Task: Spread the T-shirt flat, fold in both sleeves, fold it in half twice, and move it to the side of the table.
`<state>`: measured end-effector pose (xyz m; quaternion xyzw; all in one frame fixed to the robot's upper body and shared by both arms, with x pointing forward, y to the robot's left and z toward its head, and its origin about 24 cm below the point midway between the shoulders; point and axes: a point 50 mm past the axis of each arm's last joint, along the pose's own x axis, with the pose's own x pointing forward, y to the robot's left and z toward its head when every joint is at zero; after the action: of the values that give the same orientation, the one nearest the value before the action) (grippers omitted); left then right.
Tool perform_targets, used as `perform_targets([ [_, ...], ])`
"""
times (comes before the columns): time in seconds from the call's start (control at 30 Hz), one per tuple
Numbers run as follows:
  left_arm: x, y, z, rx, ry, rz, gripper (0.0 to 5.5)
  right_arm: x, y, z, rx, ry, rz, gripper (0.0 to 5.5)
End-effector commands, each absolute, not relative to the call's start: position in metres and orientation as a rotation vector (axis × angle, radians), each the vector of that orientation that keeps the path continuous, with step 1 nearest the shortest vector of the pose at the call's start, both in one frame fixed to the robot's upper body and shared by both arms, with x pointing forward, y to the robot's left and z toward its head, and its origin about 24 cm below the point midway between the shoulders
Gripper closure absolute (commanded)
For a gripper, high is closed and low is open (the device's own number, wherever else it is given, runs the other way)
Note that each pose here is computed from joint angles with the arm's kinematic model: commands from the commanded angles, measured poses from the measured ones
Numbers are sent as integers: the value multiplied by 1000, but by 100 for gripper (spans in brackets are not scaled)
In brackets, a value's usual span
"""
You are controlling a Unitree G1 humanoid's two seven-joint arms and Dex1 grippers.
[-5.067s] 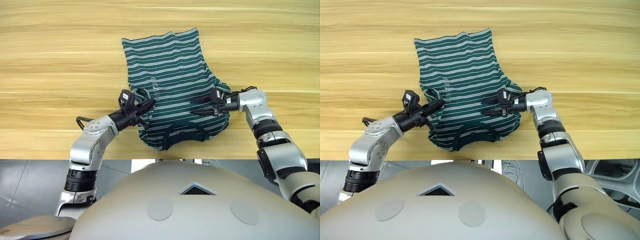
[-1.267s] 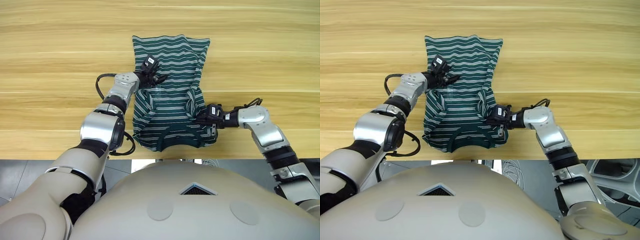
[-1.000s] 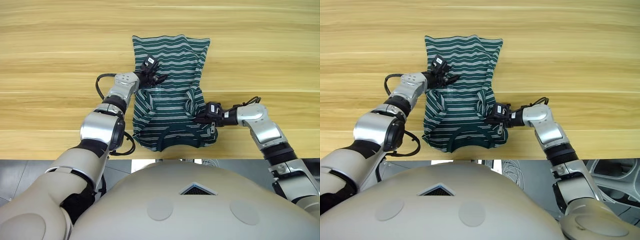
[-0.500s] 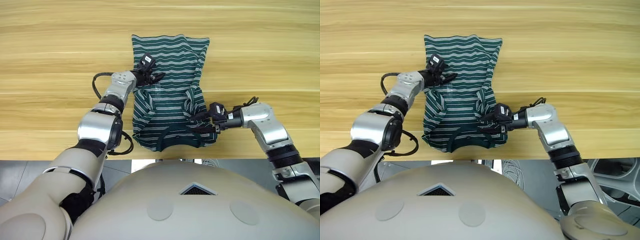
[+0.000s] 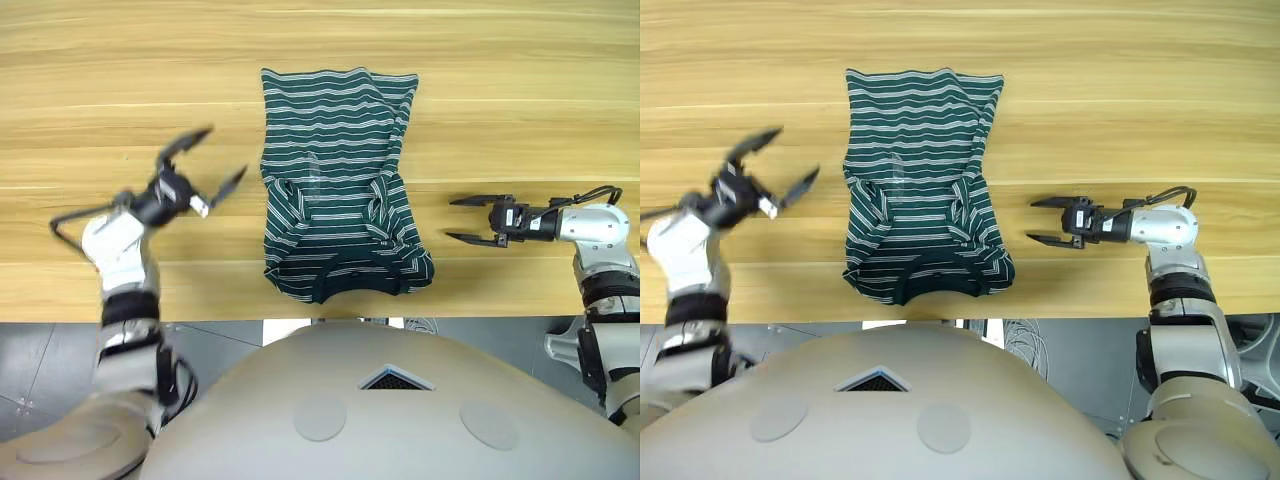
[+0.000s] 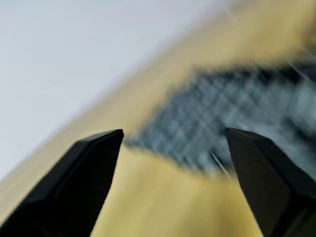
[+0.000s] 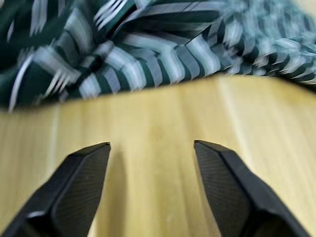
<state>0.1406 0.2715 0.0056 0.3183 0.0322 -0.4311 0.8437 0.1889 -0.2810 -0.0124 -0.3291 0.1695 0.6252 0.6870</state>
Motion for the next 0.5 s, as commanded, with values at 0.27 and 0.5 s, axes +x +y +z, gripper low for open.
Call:
perform_targets([
  [0.27,89,262,-22,951,174,-1284,131,188,-254,-16,-814,297,1712,198],
  [0.5,101,249,-30,1021,130,-1388,131,192,-232,-21,-827,205,1725,150],
])
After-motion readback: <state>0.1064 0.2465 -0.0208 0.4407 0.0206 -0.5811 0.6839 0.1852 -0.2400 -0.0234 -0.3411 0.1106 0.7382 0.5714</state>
